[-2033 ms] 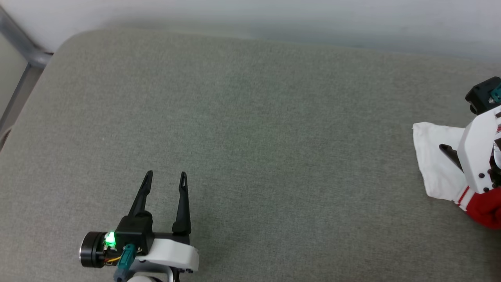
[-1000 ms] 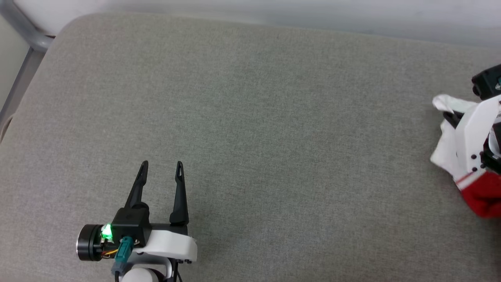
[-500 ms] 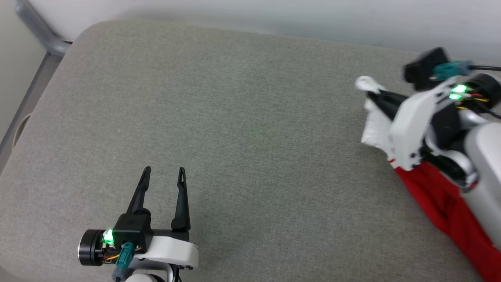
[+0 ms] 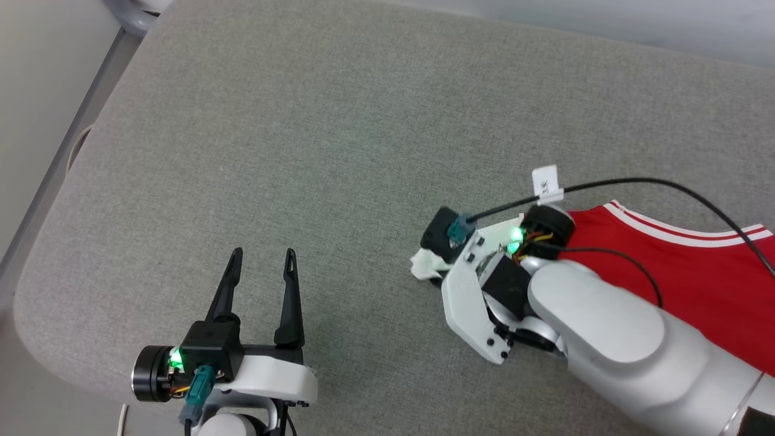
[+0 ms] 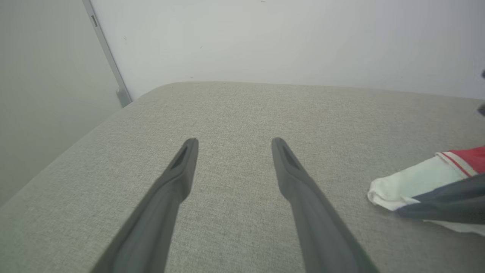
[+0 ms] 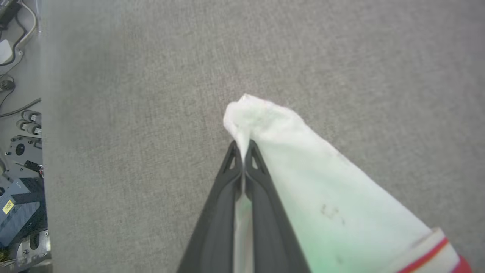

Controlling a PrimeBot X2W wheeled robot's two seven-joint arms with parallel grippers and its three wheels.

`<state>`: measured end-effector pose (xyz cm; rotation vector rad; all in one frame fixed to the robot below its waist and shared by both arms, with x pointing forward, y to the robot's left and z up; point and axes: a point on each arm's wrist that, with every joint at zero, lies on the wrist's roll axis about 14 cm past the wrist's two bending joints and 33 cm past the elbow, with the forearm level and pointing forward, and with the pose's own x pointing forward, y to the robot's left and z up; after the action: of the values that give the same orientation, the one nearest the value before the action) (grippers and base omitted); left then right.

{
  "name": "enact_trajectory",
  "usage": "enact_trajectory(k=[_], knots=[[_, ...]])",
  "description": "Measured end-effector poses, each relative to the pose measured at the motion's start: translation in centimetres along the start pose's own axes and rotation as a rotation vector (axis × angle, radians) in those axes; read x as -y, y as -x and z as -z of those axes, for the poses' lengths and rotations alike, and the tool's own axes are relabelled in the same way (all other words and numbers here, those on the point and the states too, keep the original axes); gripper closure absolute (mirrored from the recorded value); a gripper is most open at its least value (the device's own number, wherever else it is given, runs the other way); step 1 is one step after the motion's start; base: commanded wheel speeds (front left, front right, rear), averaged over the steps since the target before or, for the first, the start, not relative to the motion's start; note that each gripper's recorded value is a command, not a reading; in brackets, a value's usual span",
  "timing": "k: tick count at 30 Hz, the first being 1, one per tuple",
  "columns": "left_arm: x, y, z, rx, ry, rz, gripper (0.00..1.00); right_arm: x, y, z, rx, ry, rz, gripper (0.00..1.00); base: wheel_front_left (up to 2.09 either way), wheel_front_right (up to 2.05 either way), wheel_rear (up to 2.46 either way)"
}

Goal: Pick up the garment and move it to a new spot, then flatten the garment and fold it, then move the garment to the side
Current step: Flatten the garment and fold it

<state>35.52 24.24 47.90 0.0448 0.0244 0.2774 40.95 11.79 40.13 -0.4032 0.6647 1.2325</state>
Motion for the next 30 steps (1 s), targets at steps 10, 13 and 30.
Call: enact_trajectory(k=[10, 13, 30], knots=[[0.1, -0.4, 0.2, -0.003, 0.003, -0.004, 0.0, -0.9, -1.4, 3.2, -0.063, -0.032, -0.028, 0.0, 0.0, 0.0, 0.0], [0.1, -0.3, -0.3, 0.013, -0.001, 0.002, 0.0, -1.2, -0.6, 1.3, 0.035, -0.033, -0.023, 0.0, 0.0, 0.0, 0.0], [1.2, 1.2, -3.5, 0.123, -0.018, 0.105, 0.0, 7.5, 16.8, -4.3, 0.7, -0.033, 0.495, 0.0, 0.0, 0.0, 0.0]])
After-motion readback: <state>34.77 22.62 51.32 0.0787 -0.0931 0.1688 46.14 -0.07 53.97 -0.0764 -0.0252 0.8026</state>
